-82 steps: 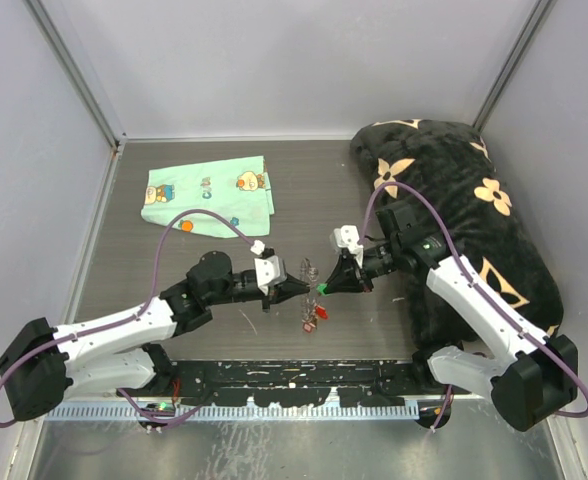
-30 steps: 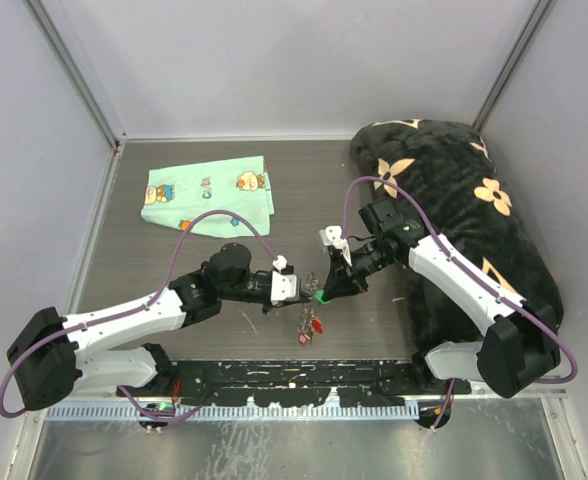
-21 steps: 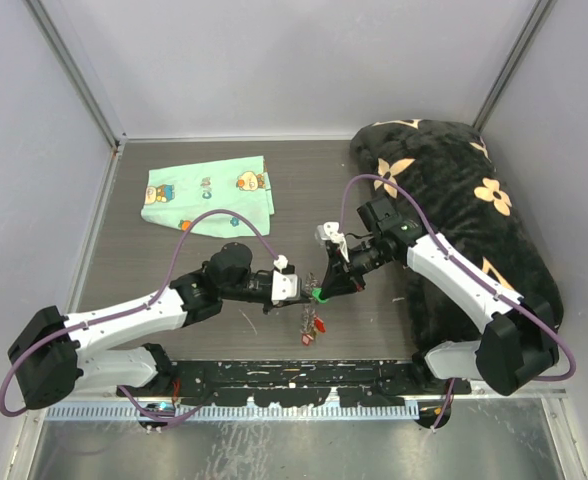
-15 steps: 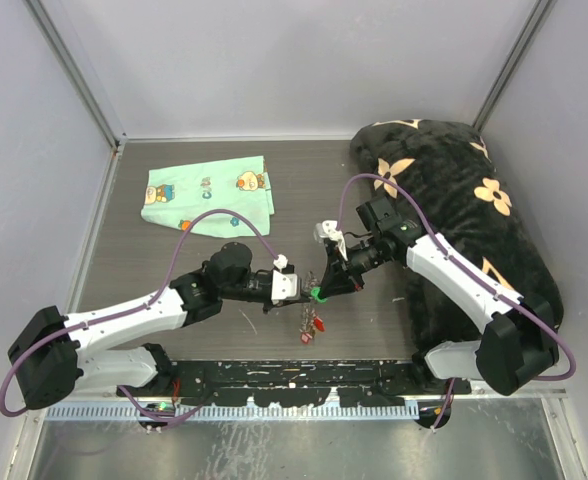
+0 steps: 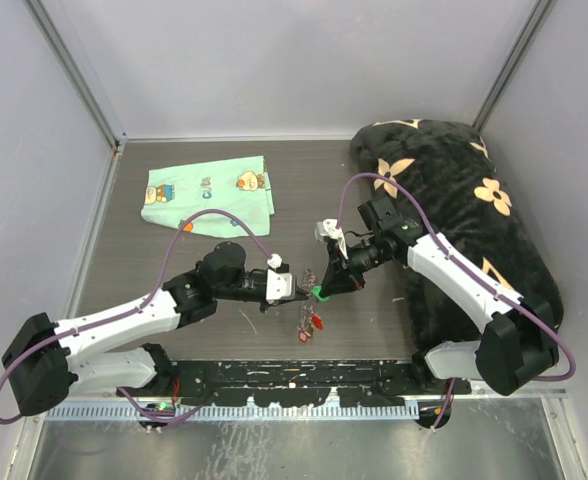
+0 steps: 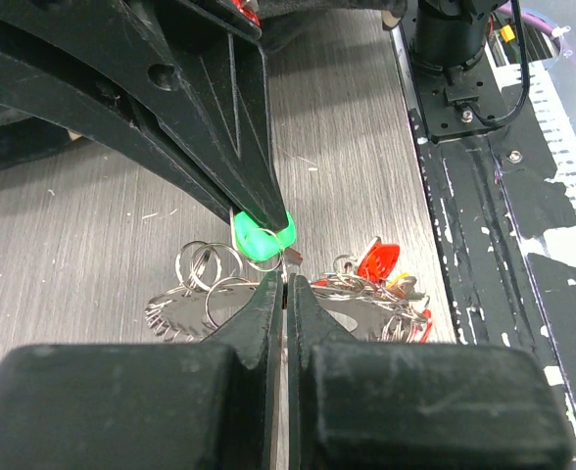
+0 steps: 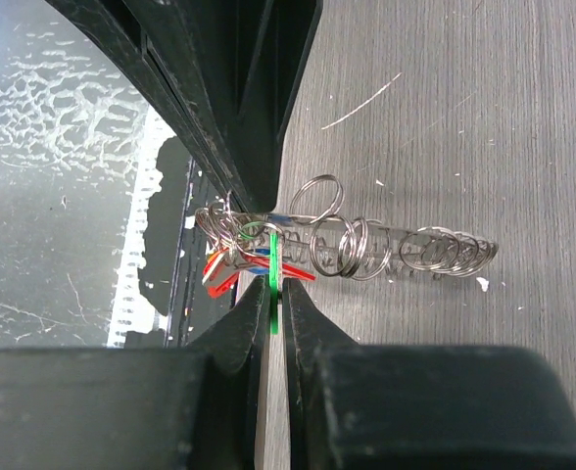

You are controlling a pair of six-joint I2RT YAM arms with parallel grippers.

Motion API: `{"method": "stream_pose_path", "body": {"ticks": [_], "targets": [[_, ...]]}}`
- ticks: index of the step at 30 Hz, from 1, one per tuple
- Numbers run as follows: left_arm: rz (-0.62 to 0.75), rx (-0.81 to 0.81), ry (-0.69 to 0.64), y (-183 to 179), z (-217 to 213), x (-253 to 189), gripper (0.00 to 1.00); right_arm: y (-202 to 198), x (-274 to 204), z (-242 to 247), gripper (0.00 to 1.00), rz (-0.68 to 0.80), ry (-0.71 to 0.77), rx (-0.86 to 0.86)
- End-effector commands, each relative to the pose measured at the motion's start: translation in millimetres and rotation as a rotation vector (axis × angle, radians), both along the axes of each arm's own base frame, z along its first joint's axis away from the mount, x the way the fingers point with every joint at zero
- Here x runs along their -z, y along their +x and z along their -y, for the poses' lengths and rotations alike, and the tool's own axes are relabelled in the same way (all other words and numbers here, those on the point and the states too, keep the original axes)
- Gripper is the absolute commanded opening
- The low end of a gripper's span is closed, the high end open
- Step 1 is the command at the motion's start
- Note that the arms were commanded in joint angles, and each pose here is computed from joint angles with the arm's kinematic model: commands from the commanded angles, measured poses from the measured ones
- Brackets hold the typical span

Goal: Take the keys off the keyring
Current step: Remove the key from the keyring.

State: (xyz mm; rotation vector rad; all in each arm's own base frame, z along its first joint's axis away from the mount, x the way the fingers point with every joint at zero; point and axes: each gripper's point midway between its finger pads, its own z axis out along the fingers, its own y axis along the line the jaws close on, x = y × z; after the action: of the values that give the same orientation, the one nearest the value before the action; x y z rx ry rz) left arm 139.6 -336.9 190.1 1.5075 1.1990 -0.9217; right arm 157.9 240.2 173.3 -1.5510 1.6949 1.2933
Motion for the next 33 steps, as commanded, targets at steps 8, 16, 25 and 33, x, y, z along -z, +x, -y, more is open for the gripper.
{"method": "stream_pose_path", "body": {"ticks": [8, 16, 25, 33], "targets": [[0.058, 0.063, -0.111, -11.4, 2.0, -41.1, 0.0, 10.3, -9.8, -2.5, 0.02, 0.036, 0.028, 0.008], [0.045, 0.084, -0.132, -14.9, 5.0, -44.9, 0.0, 5.4, -8.5, -5.7, 0.02, -0.052, 0.036, -0.007], [0.039, 0.091, -0.126, -14.8, 6.8, -43.4, 0.0, 8.5, -7.9, -9.8, 0.01, -0.16, 0.013, 0.042], [0.037, 0.085, -0.122, -14.6, 5.9, -40.9, 0.0, 9.3, -5.8, -10.0, 0.02, -0.177, 0.004, 0.05]]}}
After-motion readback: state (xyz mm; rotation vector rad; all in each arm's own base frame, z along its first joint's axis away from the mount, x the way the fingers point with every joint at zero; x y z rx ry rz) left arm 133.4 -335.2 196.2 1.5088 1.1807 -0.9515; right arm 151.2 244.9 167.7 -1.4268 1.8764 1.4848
